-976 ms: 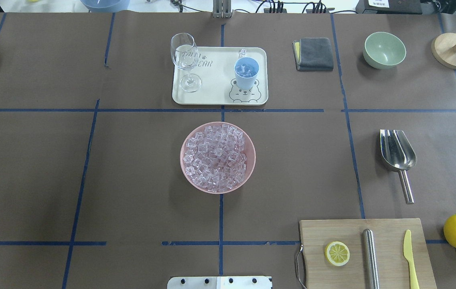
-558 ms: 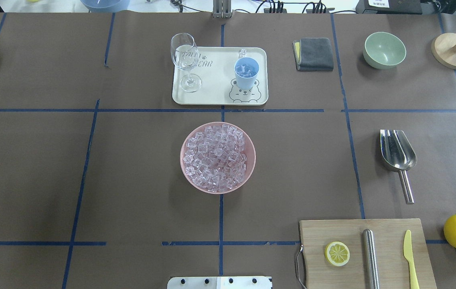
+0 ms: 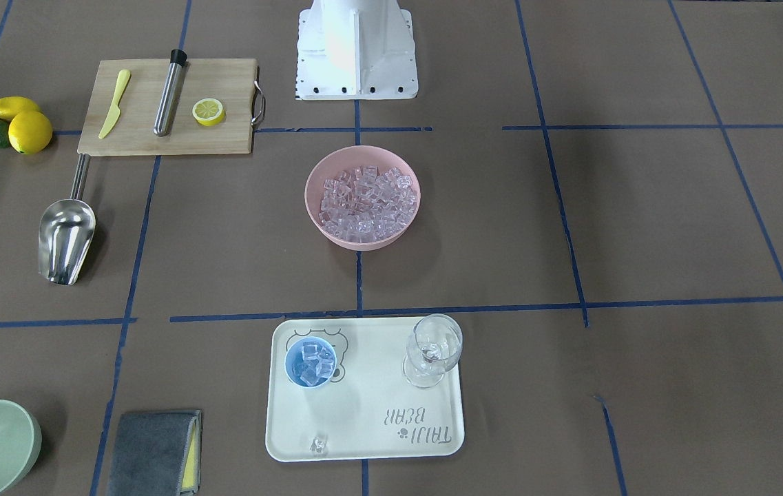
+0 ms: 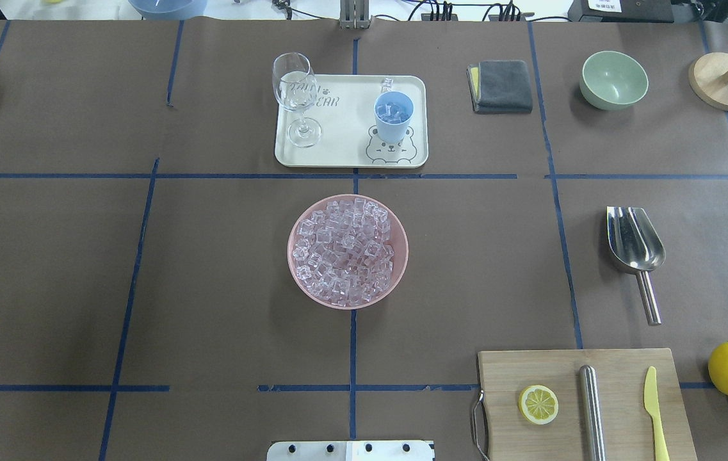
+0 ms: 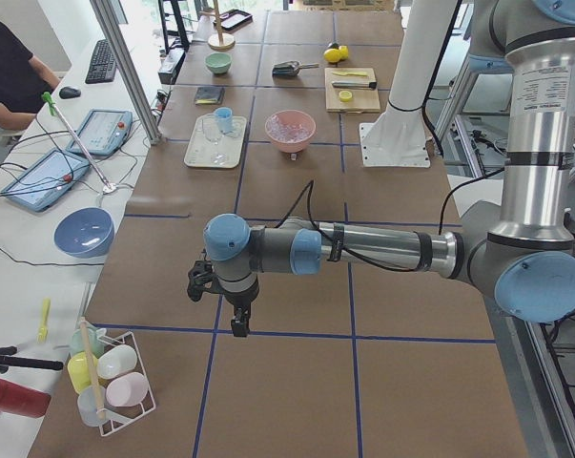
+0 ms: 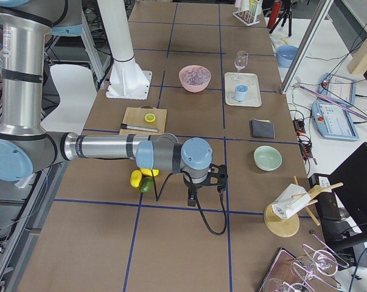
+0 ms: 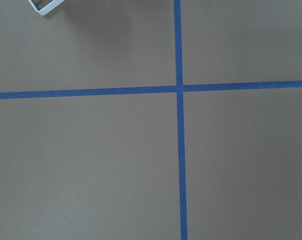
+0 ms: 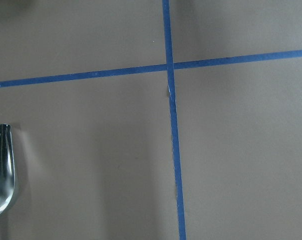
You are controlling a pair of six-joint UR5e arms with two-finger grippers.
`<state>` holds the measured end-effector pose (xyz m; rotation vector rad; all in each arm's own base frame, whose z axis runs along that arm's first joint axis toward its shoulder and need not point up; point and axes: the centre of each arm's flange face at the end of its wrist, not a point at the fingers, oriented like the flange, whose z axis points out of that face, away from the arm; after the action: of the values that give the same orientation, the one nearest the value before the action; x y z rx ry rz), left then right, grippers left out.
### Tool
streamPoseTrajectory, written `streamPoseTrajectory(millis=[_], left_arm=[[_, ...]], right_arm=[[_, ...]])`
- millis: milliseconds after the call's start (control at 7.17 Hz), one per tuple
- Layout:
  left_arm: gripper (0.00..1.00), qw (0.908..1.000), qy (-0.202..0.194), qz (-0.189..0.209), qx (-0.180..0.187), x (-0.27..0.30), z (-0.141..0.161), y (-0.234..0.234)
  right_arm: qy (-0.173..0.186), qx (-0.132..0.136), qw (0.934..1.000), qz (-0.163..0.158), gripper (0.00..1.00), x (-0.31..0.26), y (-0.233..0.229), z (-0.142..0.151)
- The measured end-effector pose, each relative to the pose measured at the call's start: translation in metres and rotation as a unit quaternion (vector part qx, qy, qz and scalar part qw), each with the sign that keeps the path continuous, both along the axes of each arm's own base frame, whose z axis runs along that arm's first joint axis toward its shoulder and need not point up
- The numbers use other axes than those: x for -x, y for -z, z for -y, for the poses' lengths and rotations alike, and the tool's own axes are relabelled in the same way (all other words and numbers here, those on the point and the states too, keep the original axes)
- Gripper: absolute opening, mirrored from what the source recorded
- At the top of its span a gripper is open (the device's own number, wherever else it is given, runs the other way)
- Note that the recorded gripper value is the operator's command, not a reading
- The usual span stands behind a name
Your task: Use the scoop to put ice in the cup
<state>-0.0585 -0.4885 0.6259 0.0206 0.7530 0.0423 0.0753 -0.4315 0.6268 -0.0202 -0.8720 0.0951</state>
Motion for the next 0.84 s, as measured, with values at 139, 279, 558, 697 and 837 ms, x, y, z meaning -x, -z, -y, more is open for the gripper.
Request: streamPoseTrajectory(millis=[139, 279, 558, 697, 837], left_arm=[[1.00, 1.0000, -0.003, 0.000, -0.007, 0.0052, -0.0025, -0.0002], [1.00, 0.9999, -0.009, 0.000, -0.014, 0.0092, -0.0065, -0.0033], [1.00, 0.9996, -0.015, -0.002, -0.022, 0.0131, -0.0100, -0.0058], [1.00, 0.9996, -0.016, -0.003, -0.023, 0.0135, -0.0102, -0.0055], [1.00, 0.9996, -0.017, -0.004, -0.024, 0.0135, -0.0100, -0.0051]], right_arm=[[0.000, 0.002, 1.0000, 0.000, 1.00, 0.0002, -0.0020, 0.0008], [0.000, 0.004, 1.0000, 0.000, 1.00, 0.0003, -0.0038, 0.0024], [0.000, 0.004, 1.0000, 0.001, 1.00, 0.0002, -0.0041, 0.0068], [0.000, 0.003, 1.0000, 0.001, 1.00, 0.0002, -0.0038, 0.0081], [0.000, 0.002, 1.0000, 0.001, 1.00, 0.0002, -0.0030, 0.0092]])
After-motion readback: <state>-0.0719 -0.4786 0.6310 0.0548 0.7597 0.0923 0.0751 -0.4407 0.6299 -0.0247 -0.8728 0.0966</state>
